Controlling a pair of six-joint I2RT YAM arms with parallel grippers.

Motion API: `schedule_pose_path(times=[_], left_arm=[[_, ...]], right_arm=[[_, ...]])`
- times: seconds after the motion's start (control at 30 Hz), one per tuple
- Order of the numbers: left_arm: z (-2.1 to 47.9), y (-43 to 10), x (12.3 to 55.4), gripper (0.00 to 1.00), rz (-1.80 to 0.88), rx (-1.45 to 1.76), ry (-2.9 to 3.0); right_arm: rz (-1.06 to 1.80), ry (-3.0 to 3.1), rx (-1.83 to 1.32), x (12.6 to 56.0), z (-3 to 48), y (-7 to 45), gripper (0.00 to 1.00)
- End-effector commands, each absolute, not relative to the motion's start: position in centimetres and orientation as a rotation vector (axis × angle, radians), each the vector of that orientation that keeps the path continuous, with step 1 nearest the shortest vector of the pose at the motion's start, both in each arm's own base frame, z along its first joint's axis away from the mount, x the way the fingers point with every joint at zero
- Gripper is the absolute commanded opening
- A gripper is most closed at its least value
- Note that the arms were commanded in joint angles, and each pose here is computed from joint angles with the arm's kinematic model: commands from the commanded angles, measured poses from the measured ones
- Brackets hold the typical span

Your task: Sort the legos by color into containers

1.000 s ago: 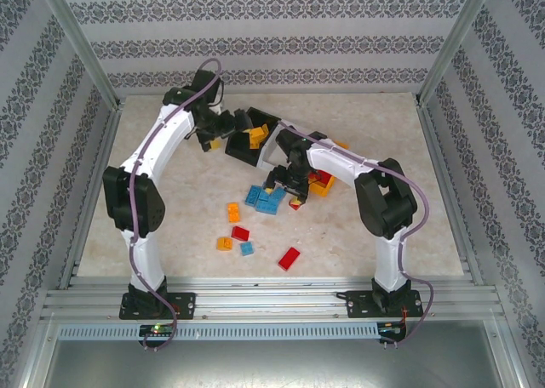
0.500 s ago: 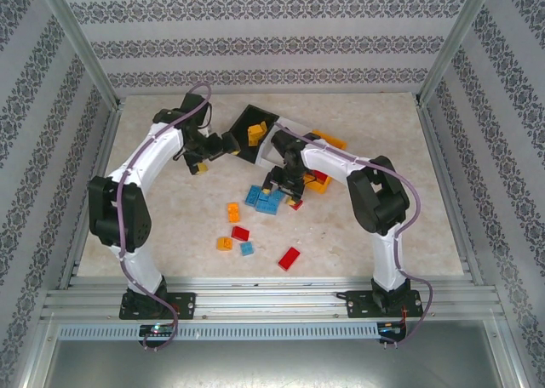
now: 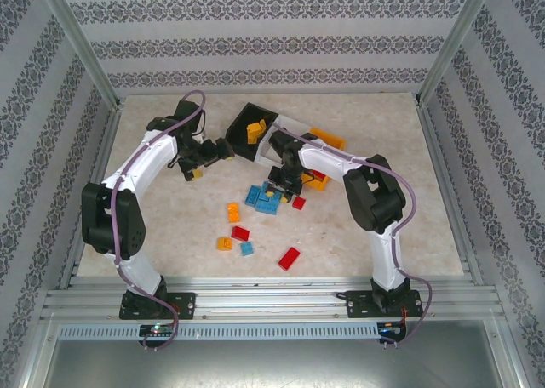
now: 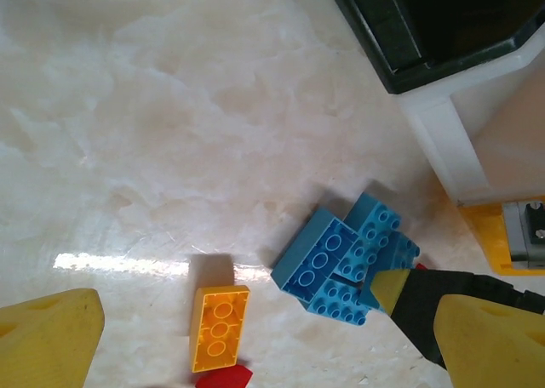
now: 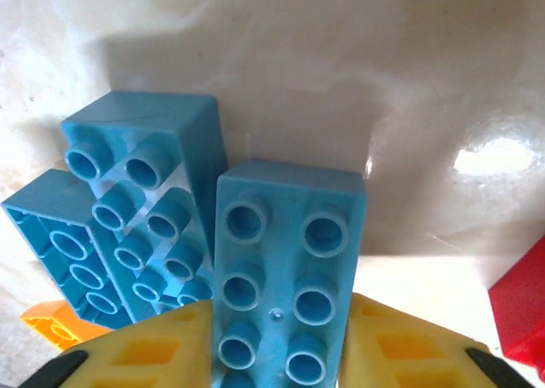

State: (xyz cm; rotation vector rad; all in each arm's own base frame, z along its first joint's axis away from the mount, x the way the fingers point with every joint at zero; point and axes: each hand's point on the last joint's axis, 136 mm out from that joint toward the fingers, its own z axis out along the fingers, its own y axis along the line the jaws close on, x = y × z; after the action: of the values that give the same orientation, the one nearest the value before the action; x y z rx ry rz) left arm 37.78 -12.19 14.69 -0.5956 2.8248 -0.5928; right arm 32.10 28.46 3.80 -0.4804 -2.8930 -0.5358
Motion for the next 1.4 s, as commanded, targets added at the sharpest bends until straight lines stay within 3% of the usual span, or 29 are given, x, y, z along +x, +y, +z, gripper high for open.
schedule_pose_path(times=[0.0,0.27,0.6,0.97,1.2,1.37], left_arm=[[15.7,-11.9,38.4,1.0,-0.61,-0.595,2.77],[15.0,-12.0,37.9,1.0,-0.618,-0.612,2.777],[13.1,-12.7,34.8,1.0,-0.58,-0.6,2.839],[10.0,-16.2,28.7,1.0,-0.464,-0.469,2.99],[8.8,-16.4,27.1,1.0,-0.45,-0.486,3.014],[8.2,-16.2,27.5,0.99,-0.406,-0.461,3.033]], right_arm=[[-0.488,-2.897,-0.461,31.0,3.8,27.5,0.28],[-0.621,-2.982,-0.396,31.2,9.0,27.2,0.27],[-0.695,-3.237,-0.32,36.6,16.4,24.7,0.28],[-0.68,-3.273,-0.292,45.2,13.2,24.3,0.28],[-0.662,-3.28,-0.276,48.3,10.9,24.5,0.3],[-0.656,-3.268,-0.258,49.0,10.3,24.8,0.4]])
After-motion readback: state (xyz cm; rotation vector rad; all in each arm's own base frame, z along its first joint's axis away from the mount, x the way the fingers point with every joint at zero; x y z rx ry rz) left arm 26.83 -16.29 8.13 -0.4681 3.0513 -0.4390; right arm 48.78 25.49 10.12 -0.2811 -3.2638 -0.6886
